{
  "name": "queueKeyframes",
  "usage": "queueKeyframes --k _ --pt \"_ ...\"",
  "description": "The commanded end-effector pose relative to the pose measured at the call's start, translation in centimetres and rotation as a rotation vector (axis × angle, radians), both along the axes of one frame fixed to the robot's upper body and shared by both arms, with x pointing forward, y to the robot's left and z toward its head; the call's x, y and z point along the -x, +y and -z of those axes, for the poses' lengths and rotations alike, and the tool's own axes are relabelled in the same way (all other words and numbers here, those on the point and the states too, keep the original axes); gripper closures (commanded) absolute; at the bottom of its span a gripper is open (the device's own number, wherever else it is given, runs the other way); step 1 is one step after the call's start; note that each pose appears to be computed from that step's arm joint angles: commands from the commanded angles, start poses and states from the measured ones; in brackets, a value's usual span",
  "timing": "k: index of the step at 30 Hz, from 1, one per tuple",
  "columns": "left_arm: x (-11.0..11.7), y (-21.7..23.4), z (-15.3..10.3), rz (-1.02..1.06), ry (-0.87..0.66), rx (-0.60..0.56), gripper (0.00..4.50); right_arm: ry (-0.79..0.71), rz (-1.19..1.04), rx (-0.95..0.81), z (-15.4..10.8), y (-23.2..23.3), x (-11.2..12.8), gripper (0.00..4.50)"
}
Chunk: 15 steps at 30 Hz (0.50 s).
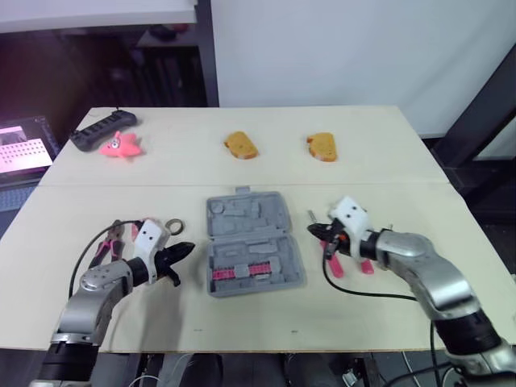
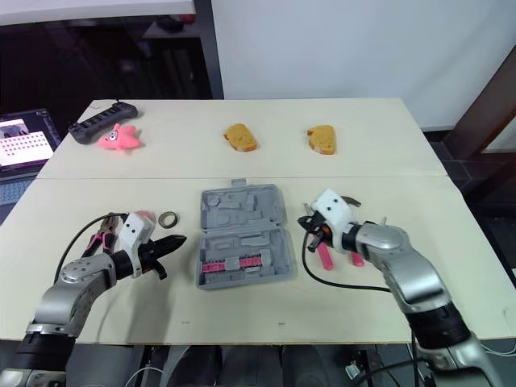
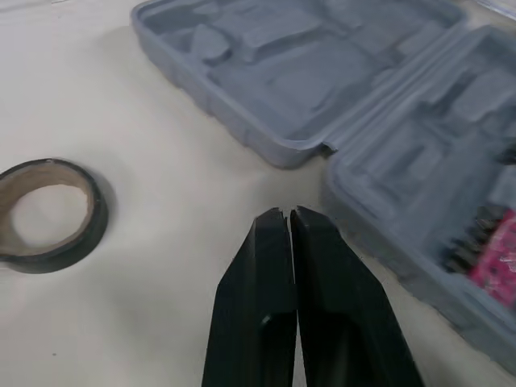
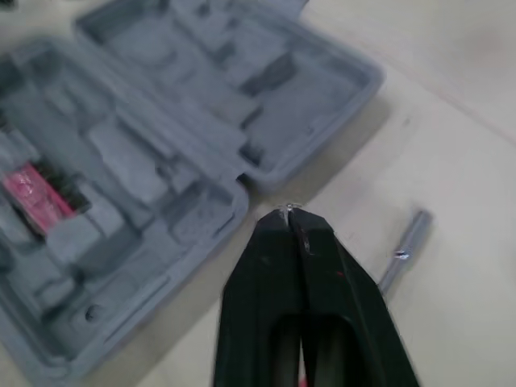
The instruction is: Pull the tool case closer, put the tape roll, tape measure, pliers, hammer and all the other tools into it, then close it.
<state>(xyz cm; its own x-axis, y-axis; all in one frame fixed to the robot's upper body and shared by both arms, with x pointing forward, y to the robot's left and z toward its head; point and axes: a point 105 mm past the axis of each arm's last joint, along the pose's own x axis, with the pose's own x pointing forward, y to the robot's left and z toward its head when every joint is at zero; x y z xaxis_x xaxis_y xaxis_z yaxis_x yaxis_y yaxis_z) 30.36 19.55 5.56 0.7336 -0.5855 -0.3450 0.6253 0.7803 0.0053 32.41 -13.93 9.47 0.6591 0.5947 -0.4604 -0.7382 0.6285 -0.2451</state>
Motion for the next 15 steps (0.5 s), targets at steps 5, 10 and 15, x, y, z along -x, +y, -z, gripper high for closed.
queueKeyframes --k 5,10,15 --pt "-0.7 -1.2 1.7 0.038 0.025 -0.120 4.50 -0.006 0.000 0.152 1.6 1.1 -2.2 4.48" --pt "-1.4 -2.3 2.5 0.071 0.016 -0.175 4.50 0.024 -0.029 0.237 3.1 1.4 -3.2 4.48" --pt "-1.6 -3.3 3.1 0.150 0.015 -0.212 4.50 0.055 -0.104 0.231 3.6 3.6 -2.7 4.48"
